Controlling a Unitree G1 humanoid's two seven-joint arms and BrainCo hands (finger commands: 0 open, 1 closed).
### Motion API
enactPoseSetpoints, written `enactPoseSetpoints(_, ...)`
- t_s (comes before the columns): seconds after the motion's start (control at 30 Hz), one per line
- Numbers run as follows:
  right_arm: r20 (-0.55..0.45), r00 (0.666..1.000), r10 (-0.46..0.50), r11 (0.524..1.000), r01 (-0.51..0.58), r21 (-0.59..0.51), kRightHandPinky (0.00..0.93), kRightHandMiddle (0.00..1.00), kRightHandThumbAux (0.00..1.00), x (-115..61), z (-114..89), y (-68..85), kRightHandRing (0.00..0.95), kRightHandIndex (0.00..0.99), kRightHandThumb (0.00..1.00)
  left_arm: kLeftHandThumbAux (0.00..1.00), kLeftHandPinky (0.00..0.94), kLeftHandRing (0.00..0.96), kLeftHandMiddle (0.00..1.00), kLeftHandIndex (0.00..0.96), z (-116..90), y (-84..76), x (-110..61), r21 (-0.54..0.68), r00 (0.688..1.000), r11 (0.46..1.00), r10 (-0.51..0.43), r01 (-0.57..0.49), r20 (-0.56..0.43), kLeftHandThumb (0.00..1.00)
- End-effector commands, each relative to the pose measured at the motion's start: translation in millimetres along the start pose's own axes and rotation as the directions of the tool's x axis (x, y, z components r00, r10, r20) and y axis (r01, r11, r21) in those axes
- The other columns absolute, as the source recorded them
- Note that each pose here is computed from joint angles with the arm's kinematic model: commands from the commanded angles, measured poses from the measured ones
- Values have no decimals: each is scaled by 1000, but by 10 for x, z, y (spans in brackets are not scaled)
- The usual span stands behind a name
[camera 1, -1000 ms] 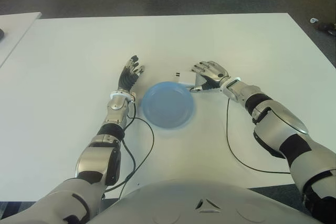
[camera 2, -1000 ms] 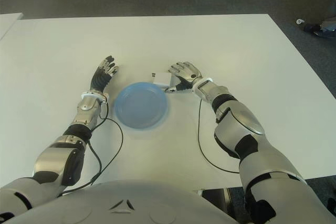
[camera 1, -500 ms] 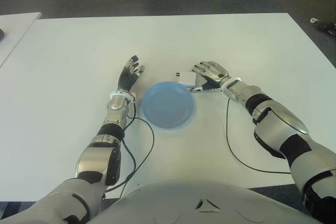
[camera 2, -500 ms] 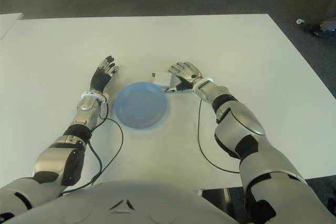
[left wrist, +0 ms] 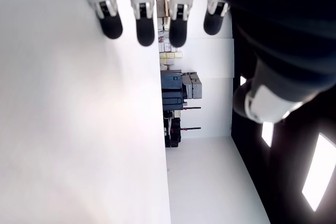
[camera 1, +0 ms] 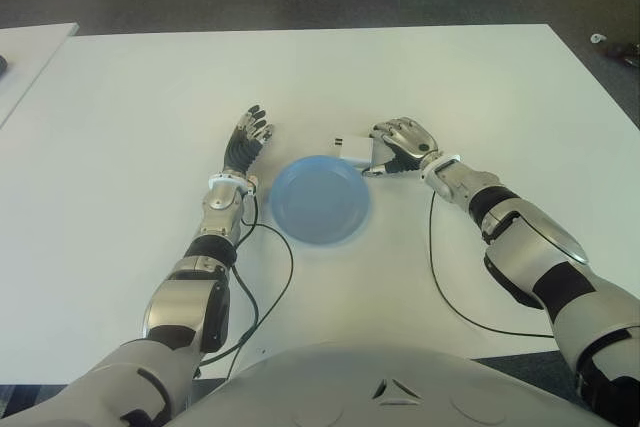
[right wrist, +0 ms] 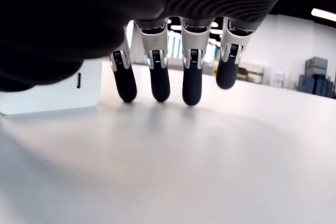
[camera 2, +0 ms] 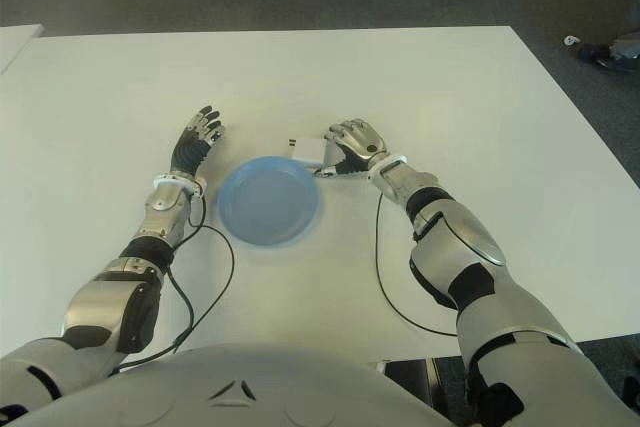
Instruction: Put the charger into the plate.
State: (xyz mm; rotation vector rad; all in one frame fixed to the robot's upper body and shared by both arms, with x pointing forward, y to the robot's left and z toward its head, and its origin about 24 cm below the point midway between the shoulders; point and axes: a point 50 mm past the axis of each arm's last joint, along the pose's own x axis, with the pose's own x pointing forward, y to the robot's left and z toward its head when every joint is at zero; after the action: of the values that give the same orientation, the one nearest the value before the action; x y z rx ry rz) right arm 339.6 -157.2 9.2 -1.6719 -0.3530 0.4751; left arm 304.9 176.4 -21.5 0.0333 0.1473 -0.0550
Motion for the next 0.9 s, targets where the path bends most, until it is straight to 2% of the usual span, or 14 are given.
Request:
enactPoseSetpoints(0.03,-10,1000,26,999,-26,38,573,580,458,-152,25,193,570,399,618,582,154,140,145,54,-269,-106,-120,1,990,999,-50,51,-132,0)
enactPoseSetpoints(0.1,-11,1000,4,999,-3,51,602,614,601,-153,39,191,601,416,674,582,170,154,158,59,-270,-106,-120,3,990,999,-51,51,-132,0)
enactPoseSetpoints(0.23,-9,1000,-23,997,24,72,621,644,673,-152,70,191,630,426,705,580,179,166,170,63,-272,-106,-121,4,990,999,-53,54,-133,0)
enactPoseSetpoints(0.3,-7,999,-53,993,53,102,652,663,686,-140,108,179,652,430,713,577,185,173,177,65,-271,-105,-123,4,990,998,-56,57,-130,0)
enactPoseSetpoints(0.37,-19,997,-77,988,79,135,736,712,695,-133,122,167,713,435,725,571,196,187,192,69,-271,-103,-126,5,990,998,-62,63,-126,0)
enactPoseSetpoints(0.5,-43,994,-101,979,107,174,823,784,703,-119,146,158,792,439,736,562,211,208,217,83,-268,-101,-132,5,991,997,-70,71,-116,0)
enactPoseSetpoints(0.7,-51,993,-108,972,117,202,878,858,708,-112,166,158,858,440,743,559,239,241,254,113,-270,-104,-138,7,992,998,-69,70,-108,0)
enactPoseSetpoints(0.9,-43,994,-99,973,105,204,889,886,710,-106,179,160,880,440,745,555,272,274,290,146,-270,-103,-140,6,992,998,-65,66,-104,0)
